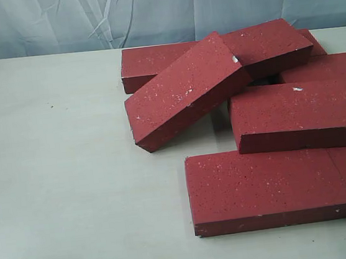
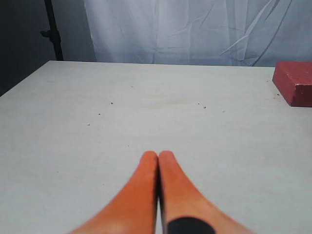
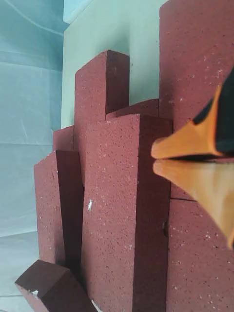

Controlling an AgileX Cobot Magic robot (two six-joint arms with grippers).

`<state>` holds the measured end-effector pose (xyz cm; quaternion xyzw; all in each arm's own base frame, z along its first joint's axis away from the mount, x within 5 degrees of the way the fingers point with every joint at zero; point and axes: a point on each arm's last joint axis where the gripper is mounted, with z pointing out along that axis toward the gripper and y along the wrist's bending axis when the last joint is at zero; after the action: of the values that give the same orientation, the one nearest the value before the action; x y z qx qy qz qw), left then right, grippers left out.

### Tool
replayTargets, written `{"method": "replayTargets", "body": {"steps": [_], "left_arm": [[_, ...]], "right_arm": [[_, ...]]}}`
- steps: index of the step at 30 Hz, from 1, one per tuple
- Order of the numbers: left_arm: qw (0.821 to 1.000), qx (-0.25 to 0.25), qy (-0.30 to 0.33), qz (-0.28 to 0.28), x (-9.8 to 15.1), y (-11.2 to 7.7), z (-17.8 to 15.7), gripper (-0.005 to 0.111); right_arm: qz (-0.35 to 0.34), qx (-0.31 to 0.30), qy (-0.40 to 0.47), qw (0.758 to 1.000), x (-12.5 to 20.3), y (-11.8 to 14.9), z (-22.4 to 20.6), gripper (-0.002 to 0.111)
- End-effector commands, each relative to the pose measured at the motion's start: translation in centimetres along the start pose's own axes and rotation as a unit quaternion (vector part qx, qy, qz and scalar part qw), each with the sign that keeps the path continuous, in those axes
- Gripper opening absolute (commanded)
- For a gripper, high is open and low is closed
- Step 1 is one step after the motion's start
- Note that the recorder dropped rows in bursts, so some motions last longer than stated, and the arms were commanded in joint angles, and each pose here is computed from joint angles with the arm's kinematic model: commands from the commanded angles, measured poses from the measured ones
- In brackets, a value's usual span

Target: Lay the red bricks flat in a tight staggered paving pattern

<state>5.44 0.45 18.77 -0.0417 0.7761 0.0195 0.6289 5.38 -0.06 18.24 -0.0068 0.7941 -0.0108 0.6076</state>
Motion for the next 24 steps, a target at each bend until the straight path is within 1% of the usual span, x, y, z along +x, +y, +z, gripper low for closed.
{"method": "replayTargets", "body": {"steps": [1,6,8,11,14,15,16,17,21,24], "left_arm": [[1.000,0.002,-0.006,-0.008,0.0,0.0,0.0,0.000],[1.000,0.002,-0.006,-0.008,0.0,0.0,0.0,0.000],[1.000,0.002,-0.006,-0.008,0.0,0.0,0.0,0.000],[1.000,0.002,-0.006,-0.008,0.0,0.0,0.0,0.000],[1.000,0.002,-0.006,-0.008,0.0,0.0,0.0,0.000],[1.000,0.002,-0.006,-0.008,0.0,0.0,0.0,0.000],[1.000,0.002,-0.006,-0.008,0.0,0.0,0.0,0.000],[1.000,0.002,-0.006,-0.008,0.0,0.0,0.0,0.000],[1.000,0.002,-0.006,-0.008,0.0,0.0,0.0,0.000],[1.000,0.002,-0.006,-0.008,0.0,0.0,0.0,0.000]], "right_arm": [[0.000,0.002,-0.009,1.000,-0.1,0.0,0.0,-0.001],[-0.007,0.005,-0.029,1.000,-0.4,-0.1,0.0,-0.001],[-0.007,0.005,-0.055,0.998,-0.9,-0.1,-0.1,-0.001],[-0.008,0.006,-0.124,0.992,-2.1,-0.1,-0.3,-0.001],[-0.008,0.007,-0.200,0.980,-3.5,-0.1,-0.7,-0.001],[-0.008,0.007,-0.245,0.970,-4.2,-0.1,-1.1,-0.001],[-0.008,0.007,-0.261,0.965,-4.5,-0.1,-1.3,-0.001],[-0.008,0.008,-0.294,0.956,-5.0,-0.1,-1.6,-0.001],[-0.006,0.008,-0.343,0.939,-5.8,-0.1,-2.2,-0.001],[-0.004,0.008,-0.362,0.932,-6.0,-0.1,-2.4,-0.001]]}}
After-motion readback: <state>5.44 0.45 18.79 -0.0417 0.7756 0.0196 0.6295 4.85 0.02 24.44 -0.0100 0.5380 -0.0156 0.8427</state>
